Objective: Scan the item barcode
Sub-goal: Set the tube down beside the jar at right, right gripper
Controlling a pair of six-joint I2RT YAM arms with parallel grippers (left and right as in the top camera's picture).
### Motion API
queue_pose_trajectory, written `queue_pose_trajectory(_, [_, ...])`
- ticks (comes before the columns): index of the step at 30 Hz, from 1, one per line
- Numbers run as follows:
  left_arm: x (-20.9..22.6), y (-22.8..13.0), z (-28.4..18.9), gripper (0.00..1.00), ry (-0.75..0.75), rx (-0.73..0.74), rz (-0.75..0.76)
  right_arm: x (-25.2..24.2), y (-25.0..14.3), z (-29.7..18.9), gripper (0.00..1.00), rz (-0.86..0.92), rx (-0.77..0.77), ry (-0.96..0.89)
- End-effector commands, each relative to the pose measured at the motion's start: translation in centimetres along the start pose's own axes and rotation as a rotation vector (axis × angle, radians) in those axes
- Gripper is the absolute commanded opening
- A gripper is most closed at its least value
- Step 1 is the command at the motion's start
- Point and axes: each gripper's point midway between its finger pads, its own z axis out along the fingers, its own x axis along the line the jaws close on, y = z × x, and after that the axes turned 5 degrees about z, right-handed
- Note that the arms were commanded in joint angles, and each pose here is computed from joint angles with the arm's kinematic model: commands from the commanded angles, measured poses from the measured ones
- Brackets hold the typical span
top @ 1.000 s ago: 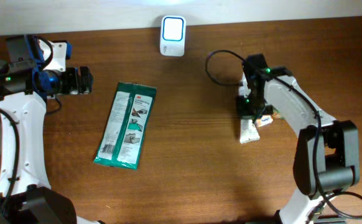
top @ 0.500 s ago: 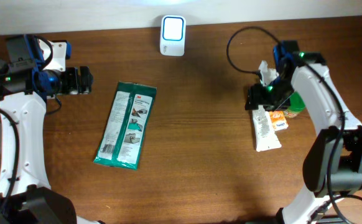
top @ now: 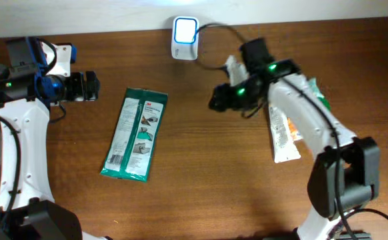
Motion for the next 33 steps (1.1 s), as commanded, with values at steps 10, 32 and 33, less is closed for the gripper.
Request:
queue_pose_trajectory(10, [0.0, 0.3, -0.5, 0.99, -0.004, -0.016, 0.016, 8.7, -2.2, 8.2, 0.67, -0.07, -0.06, 0.127])
queue_pose_trajectory(32, [-1.1, 0.5, -0.5, 0.99, -0.067, -0.027, -0.015, 8.5, -3.3, 12.9, 0.6, -0.022, -0.02, 0.105])
queue_pose_trajectory(33, [-2.0, 0.1, -0.6, 0.99, -0.115, -0.01, -0.065, 8.1, -2.9, 12.7, 0.6, -0.012, -0.025, 0.104])
